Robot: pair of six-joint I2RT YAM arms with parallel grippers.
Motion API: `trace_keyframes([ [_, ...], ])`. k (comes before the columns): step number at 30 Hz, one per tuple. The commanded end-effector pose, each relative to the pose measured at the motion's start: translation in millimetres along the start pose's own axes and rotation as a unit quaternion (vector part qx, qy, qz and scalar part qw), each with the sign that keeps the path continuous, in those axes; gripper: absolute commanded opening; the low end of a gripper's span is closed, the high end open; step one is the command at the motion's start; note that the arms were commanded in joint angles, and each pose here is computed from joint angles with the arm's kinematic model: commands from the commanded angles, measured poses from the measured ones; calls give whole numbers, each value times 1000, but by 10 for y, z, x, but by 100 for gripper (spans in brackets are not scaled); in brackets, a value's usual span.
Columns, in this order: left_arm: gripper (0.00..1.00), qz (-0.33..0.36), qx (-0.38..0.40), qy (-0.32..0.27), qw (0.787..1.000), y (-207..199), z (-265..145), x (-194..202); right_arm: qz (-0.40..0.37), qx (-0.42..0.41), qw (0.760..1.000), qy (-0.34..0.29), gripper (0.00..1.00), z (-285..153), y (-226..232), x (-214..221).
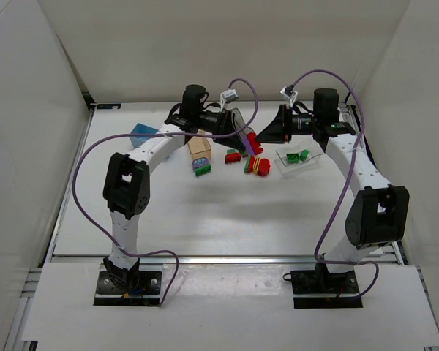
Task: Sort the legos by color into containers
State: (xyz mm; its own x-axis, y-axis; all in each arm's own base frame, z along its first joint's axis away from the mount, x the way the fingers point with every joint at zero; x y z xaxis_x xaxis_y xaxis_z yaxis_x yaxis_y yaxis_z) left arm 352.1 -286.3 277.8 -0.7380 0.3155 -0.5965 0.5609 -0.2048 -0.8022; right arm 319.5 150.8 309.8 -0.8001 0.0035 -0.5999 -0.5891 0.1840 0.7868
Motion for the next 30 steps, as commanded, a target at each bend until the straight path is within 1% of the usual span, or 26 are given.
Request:
trace_keyframes([
  [1,19,19,55,39,998,-249,-39,84,-40,6,999,-14,0,-112,90,-90],
  [6,16,13,53,37,998,-324,-76,201,-26,50,997,-50,0,-471,-67,-68],
  [7,16,12,52,36,998,-331,-77,221,-34,55,996,-56,0,-529,-43,-57],
  [9,15,12,52,35,998,-373,-94,258,-20,73,994,-73,0,-702,-105,-22],
  [10,15,6,51,34,998,-348,-100,306,-28,80,993,-80,0,-764,-89,-13],
  [13,15,23,47,29,998,-359,-123,295,-13,101,991,-92,0,-921,-113,97],
  [15,16,30,29,17,999,-274,-105,212,-23,127,987,-97,0,-1059,-39,206],
  [17,16,43,-9,-6,999,-120,-35,18,-32,155,983,-94,0,-1151,68,357],
  [18,16,52,-20,-7,998,-73,53,-46,-34,167,981,-92,0,-1187,96,414],
  [19,16,89,-46,-15,995,27,130,-138,-34,194,976,-96,0,-1260,108,468],
  [20,16,89,-68,-16,994,116,203,-262,-37,203,974,-96,0,-1281,224,554],
  [21,15,100,-82,-15,991,176,344,-304,-47,218,971,-92,0,-1302,245,618],
  [22,15,117,-120,-28,986,280,417,-383,-42,245,964,-92,0,-1341,265,675],
  [23,14,123,-135,-32,983,397,484,-466,-55,260,959,-97,0,-1355,367,731],
  [24,14,129,-164,-38,977,482,607,-505,-49,272,956,-96,0,-1361,363,794],
  [25,14,133,-172,-36,975,547,666,-525,-51,288,951,-98,0,-1370,395,833],
  [26,13,130,-180,-23,975,754,732,-461,-46,310,944,-100,0,-1389,401,880],
  [27,13,154,-189,-27,969,719,784,-563,-50,326,938,-107,0,-1397,469,922],
  [28,12,150,-206,-20,967,871,894,-500,-49,340,933,-110,0,-1406,497,960],
  [30,12,168,-228,-21,959,956,960,-513,-53,367,922,-116,0,-1456,568,1025],
])
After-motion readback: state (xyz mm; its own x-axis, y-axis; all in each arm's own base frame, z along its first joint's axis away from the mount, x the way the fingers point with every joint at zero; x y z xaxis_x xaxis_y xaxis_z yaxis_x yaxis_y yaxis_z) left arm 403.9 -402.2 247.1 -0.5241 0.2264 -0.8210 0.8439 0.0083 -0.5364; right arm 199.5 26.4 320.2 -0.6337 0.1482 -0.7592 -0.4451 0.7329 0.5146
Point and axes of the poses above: each gripper's point midway between its finger pads, its own z axis out along the fingers, its own y axis along the line the jaws close on, x = y × z, the point moved 8 cm from there along -z, back along the fingers, and after that the axes turned 3 degrees about -z, right-handed, at the moved point
